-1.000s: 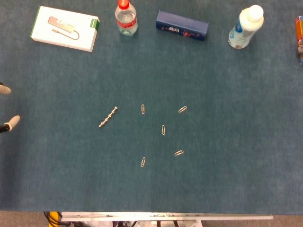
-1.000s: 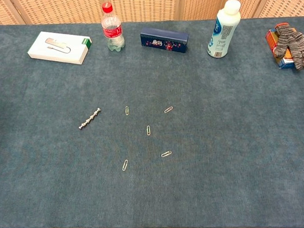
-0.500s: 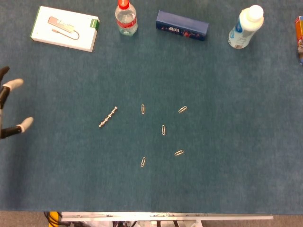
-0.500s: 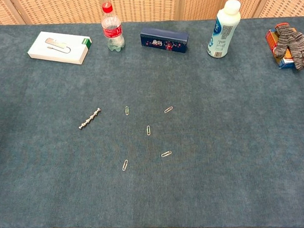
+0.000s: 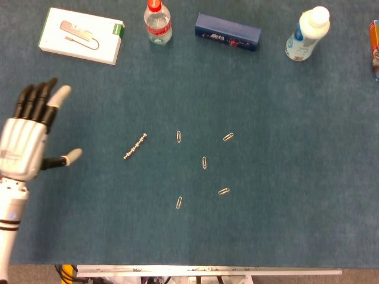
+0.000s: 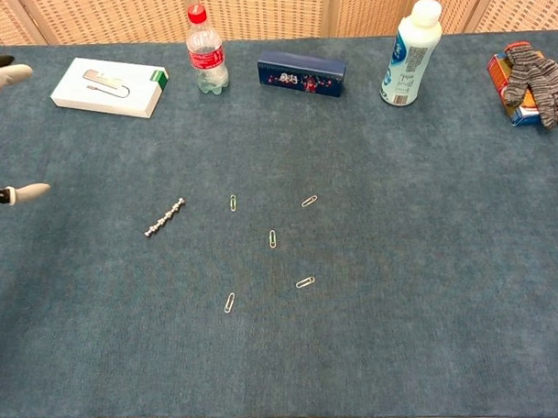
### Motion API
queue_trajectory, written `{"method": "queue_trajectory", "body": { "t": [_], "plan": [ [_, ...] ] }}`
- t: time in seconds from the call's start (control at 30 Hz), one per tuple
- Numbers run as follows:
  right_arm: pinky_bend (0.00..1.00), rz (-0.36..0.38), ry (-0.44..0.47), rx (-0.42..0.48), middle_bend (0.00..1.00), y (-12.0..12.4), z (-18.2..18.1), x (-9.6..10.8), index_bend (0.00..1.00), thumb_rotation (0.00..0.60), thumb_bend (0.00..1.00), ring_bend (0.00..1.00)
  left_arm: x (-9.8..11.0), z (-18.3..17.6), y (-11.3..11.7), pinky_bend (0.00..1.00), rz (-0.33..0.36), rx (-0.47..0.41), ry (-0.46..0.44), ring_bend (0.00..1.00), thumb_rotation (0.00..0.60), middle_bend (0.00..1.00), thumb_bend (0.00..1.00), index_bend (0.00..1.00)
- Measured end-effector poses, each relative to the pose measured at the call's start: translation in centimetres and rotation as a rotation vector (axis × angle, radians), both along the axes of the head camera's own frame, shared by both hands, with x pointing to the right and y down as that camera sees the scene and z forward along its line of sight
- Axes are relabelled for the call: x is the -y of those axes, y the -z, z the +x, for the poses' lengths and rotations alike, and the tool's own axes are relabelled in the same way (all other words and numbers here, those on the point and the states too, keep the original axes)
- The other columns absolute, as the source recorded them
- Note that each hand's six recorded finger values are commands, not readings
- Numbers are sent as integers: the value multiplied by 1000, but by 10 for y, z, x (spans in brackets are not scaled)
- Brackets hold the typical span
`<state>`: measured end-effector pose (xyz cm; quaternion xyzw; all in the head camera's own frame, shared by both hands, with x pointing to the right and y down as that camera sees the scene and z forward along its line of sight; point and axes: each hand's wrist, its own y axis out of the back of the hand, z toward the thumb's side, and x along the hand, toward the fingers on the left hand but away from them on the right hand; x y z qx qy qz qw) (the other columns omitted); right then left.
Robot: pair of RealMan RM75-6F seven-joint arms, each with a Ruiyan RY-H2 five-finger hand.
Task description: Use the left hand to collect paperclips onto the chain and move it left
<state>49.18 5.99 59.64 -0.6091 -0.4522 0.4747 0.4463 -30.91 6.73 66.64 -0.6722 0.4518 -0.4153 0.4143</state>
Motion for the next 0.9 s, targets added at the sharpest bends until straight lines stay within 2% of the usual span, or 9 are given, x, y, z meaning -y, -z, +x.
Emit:
{"method": "queue_trajectory", "body": {
  "t": [0.2,0.47,0.9],
  "plan": [
    [224,-2,-16,11,333,-2,8,-2,528,600,360,248,6,27,-17,0,-49,17,-62,0,600,0,0,0],
    [224,-5,-23,30,333,-7,13,-2,528,600,359,248,13,52,-34,0,-73,99,-102,0,600,0,0,0],
    [224,-4,-9,49,333,-9,11,-2,528,600,358,248,5,98,-63,0,-130,117,-181,0,600,0,0,0]
  ]
}}
